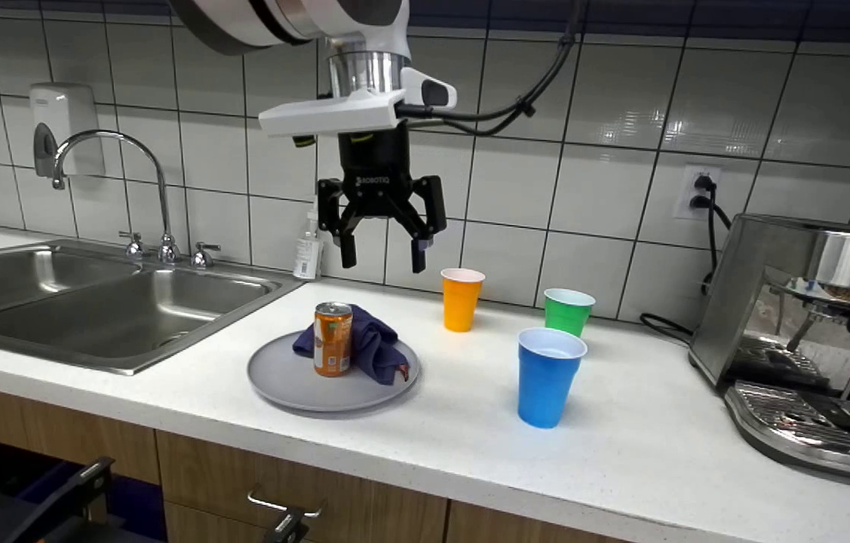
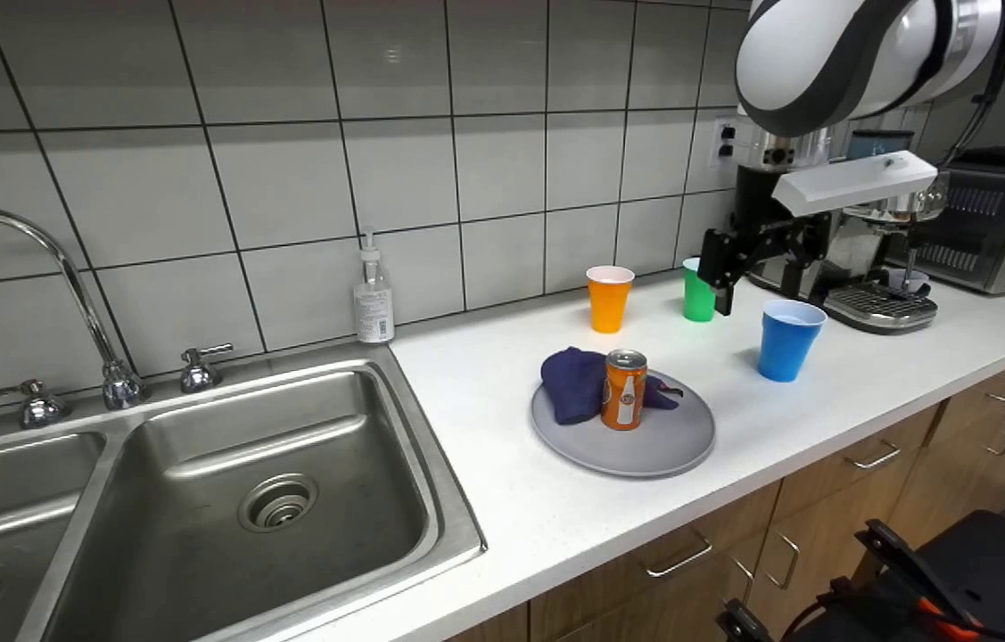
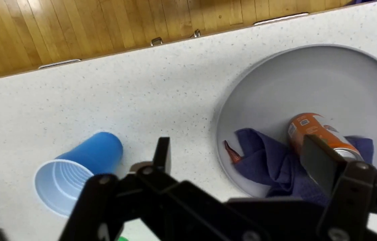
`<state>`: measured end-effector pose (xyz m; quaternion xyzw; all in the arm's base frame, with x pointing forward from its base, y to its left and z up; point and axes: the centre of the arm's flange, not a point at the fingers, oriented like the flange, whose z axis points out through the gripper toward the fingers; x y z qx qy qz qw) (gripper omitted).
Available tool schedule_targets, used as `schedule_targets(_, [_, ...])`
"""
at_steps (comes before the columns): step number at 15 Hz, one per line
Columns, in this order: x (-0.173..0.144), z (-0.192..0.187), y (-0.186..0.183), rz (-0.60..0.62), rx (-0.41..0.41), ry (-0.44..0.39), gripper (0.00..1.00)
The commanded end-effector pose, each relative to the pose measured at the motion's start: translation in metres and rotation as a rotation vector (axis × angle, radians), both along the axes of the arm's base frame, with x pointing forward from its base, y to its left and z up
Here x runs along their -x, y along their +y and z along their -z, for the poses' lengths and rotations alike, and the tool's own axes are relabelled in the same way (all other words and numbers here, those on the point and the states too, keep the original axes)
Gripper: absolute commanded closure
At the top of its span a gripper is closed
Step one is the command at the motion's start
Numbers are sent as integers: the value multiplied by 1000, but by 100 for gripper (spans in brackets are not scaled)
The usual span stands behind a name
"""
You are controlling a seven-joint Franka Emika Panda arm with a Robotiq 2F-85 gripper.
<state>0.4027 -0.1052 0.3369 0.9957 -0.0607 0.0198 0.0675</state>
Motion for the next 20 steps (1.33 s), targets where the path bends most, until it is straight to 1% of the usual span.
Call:
schedule_targets(1, [-23,6,23,0,-21,0,0])
schedule_targets(3, [-31,10,35,-10,-48,16,0])
schedule_targets(5, [-41,14,47,-10,-71,14,0])
schedule_targets(10, [-59,28,65,-12,-107,32,0])
schedule_targets(20, [-82,67,74,16,-101,79,0])
